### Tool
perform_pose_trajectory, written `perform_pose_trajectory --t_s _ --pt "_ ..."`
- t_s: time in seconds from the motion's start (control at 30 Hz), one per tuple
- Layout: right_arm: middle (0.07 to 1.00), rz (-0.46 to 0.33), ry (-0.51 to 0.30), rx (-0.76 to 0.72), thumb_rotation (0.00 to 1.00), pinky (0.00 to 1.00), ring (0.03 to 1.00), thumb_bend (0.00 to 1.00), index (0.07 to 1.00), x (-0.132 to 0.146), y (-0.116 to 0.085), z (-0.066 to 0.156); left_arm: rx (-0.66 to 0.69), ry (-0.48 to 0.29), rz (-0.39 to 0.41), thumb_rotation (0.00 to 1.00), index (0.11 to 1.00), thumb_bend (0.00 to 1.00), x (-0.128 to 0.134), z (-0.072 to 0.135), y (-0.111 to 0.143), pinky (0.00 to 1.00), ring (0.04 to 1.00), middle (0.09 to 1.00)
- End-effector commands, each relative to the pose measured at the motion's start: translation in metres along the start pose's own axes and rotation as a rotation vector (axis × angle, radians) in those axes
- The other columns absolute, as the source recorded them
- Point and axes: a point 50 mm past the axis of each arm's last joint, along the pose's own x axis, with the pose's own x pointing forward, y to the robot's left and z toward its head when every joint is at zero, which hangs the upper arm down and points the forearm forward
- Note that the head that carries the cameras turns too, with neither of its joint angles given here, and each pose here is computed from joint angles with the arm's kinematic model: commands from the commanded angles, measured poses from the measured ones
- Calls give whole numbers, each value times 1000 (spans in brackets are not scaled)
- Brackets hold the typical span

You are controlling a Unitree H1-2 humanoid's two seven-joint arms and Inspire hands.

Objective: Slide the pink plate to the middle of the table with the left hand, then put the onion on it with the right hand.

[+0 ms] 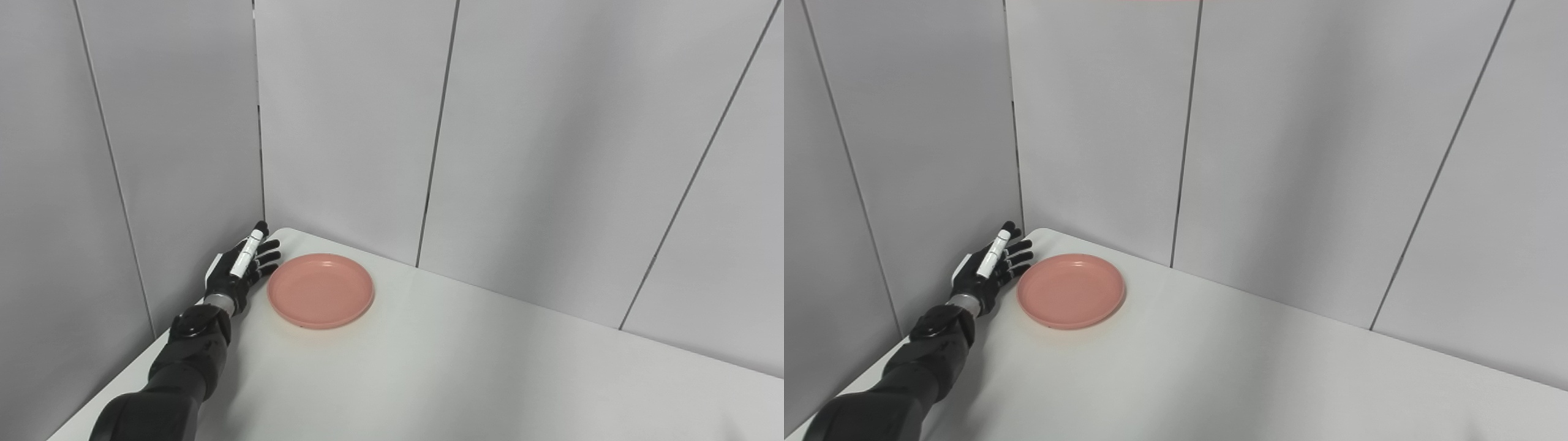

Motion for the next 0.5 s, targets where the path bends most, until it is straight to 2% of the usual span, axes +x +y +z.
perform_pose_trajectory --t_s 0.0,0.1,0.3,0.47 --pt "975 -95 270 126 870 1000 1000 707 987 -72 15 -72 6 -127 -57 721 816 799 24 55 -22 772 790 787" --pt "971 -95 270 128 861 1000 1000 723 984 -73 17 -72 20 -120 -85 728 807 802 25 54 -29 723 753 770" --pt "970 -89 267 120 852 1000 1000 728 981 -75 21 -72 89 -106 -131 761 830 815 29 56 -45 738 758 764" --pt "967 -88 264 121 845 1000 1000 720 975 -77 24 -72 93 -91 -161 733 811 859 32 57 -59 727 739 742"
